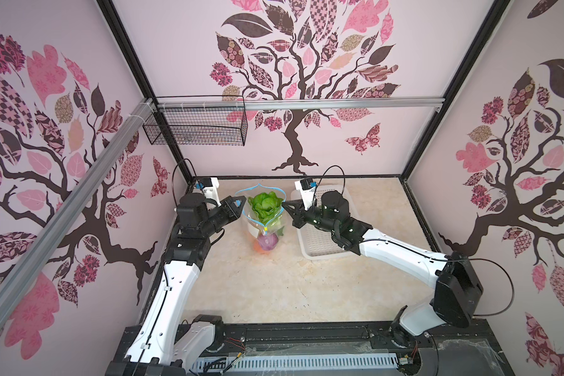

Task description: Place the food in the zip-top bag and seal the zipper

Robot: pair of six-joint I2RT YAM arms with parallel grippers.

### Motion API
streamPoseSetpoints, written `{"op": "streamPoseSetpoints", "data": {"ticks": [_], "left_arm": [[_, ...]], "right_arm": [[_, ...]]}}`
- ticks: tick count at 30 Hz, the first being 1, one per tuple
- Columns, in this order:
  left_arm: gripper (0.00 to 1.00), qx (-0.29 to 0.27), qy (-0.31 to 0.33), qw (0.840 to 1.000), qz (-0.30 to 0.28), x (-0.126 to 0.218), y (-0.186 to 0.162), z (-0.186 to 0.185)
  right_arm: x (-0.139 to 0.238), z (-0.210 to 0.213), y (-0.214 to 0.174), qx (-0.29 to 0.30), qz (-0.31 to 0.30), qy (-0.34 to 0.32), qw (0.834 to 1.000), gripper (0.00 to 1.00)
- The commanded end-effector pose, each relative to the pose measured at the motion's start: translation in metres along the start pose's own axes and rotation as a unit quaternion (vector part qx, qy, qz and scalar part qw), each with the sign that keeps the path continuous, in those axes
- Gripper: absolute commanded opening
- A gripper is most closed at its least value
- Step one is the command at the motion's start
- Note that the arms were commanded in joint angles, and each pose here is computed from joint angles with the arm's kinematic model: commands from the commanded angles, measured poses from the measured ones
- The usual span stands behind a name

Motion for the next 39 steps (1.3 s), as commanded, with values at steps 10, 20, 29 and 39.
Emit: {"op": "streamPoseSetpoints", "data": {"ticks": [10,20,29,39], "left_arm": [[0.00,-0.058,-0.038,0.997,-0.037,0.009,0.023,-0.023],[0.00,-0.018,-0.084,0.995,0.059,-0.037,-0.028,0.001],[0.00,0.008,-0.104,0.990,0.098,-0.049,-0.042,0.004],[0.00,0.023,-0.094,0.988,0.119,-0.060,-0.053,0.015]], "right_arm": [[-0.001,0.000,-0.004,0.017,0.024,0.016,0.999,0.00],[-0.012,-0.044,-0.047,-0.018,0.077,-0.024,0.997,0.00],[0.001,-0.052,-0.011,0.023,0.052,-0.038,0.998,0.42],[0.022,-0.137,0.005,0.081,0.119,-0.137,0.980,0.56]]}}
Point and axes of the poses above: each gripper's point midway between its finger pads, its own x axis back along the fingers, its own z axis along the line the jaws close on, y = z × x, the point moved 2 cm from there along x, back along the fingers, and after that the axes turned 8 degrees about -x, right-handed, at the moved point
